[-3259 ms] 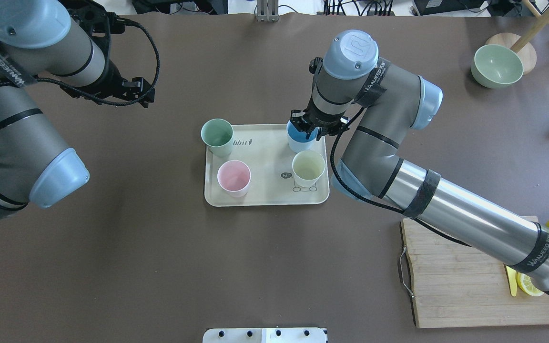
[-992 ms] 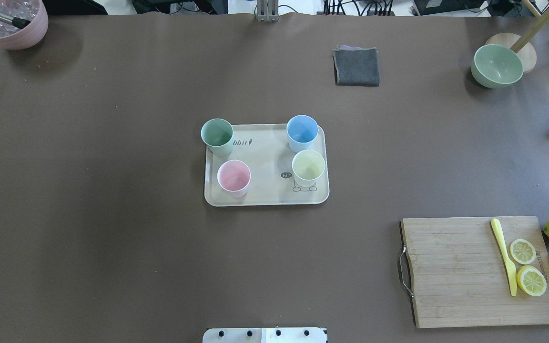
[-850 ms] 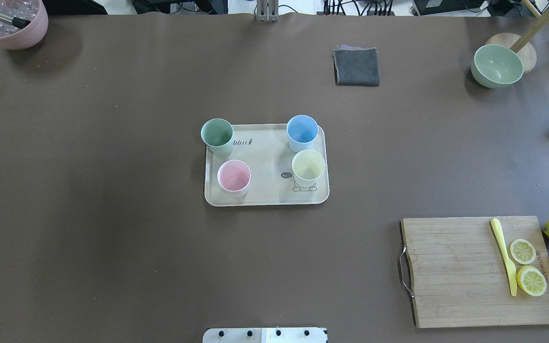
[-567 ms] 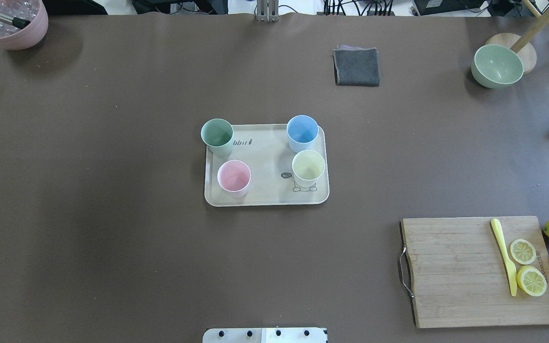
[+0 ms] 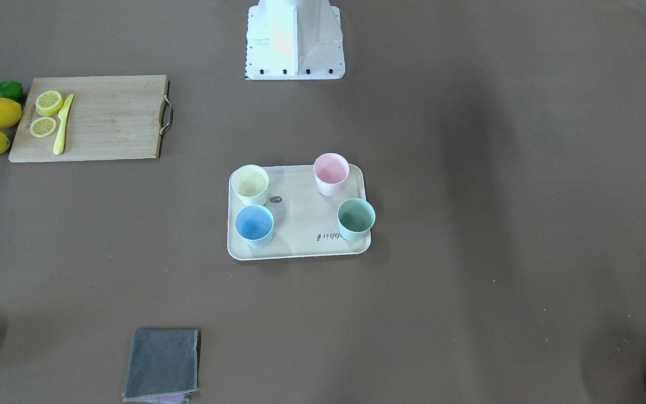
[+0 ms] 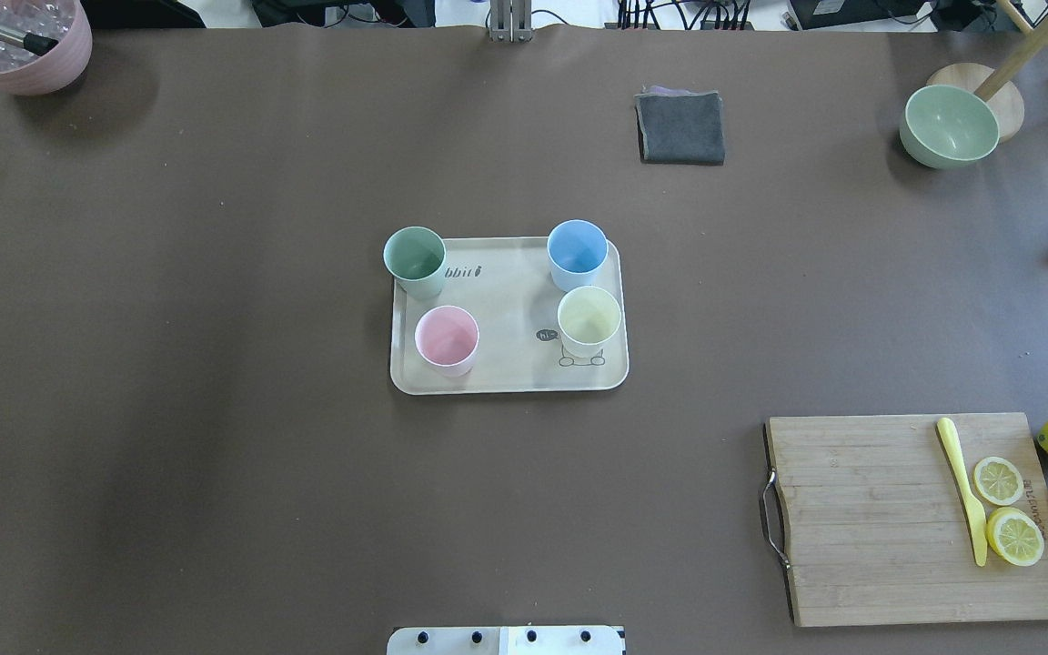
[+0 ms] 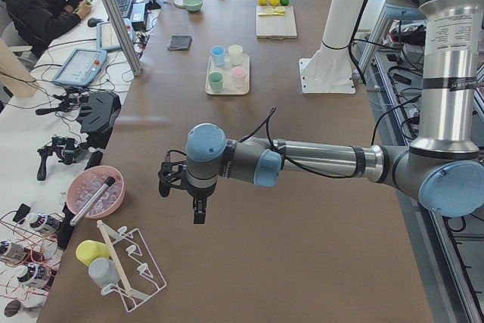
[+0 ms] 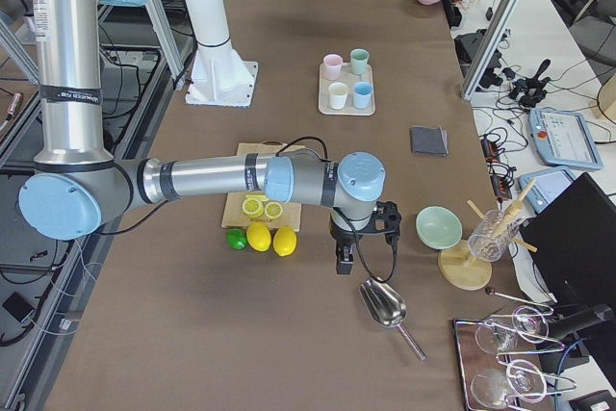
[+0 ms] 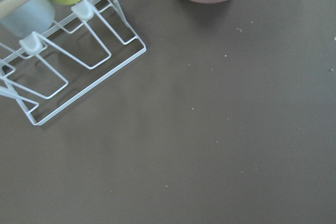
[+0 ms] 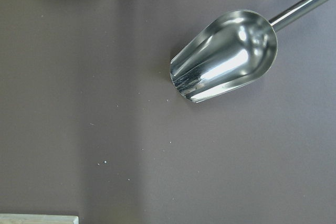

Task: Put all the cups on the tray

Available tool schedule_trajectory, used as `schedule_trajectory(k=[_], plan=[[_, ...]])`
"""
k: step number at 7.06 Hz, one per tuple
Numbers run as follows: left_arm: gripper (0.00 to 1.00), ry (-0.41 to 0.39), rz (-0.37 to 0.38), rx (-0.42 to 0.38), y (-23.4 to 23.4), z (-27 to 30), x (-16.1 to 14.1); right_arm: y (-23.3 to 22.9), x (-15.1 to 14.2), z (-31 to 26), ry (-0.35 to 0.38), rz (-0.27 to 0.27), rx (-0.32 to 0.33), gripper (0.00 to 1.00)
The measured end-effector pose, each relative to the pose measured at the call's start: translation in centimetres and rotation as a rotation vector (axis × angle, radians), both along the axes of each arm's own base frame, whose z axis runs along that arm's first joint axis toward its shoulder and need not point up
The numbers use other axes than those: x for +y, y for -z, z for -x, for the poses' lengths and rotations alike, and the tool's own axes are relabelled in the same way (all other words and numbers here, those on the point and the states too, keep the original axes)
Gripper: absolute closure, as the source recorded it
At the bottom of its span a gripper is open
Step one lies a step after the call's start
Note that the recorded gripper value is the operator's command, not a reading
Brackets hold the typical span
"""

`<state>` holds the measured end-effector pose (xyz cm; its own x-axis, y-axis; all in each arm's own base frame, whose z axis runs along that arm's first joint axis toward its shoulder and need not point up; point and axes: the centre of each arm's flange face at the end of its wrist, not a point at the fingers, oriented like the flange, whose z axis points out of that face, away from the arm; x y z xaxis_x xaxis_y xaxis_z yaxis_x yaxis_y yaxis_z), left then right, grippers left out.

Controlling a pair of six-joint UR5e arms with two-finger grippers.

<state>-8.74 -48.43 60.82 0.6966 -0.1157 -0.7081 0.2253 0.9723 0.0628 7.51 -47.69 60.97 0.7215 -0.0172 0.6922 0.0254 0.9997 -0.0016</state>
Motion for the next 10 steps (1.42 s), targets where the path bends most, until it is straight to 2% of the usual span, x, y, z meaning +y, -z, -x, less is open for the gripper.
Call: schedule_trajectory(k=[4, 10], plan=[[0.02, 0.029, -0.003, -0.007, 0.1, 1.4, 0.1, 1.3, -0.8, -1.7, -0.036, -0.026, 0.002, 0.00], [0.02, 0.014, -0.003, -0.002, 0.7, 0.3, -0.6, 1.8, -1.4, -1.9, -0.040, -0.035, 0.003, 0.00]])
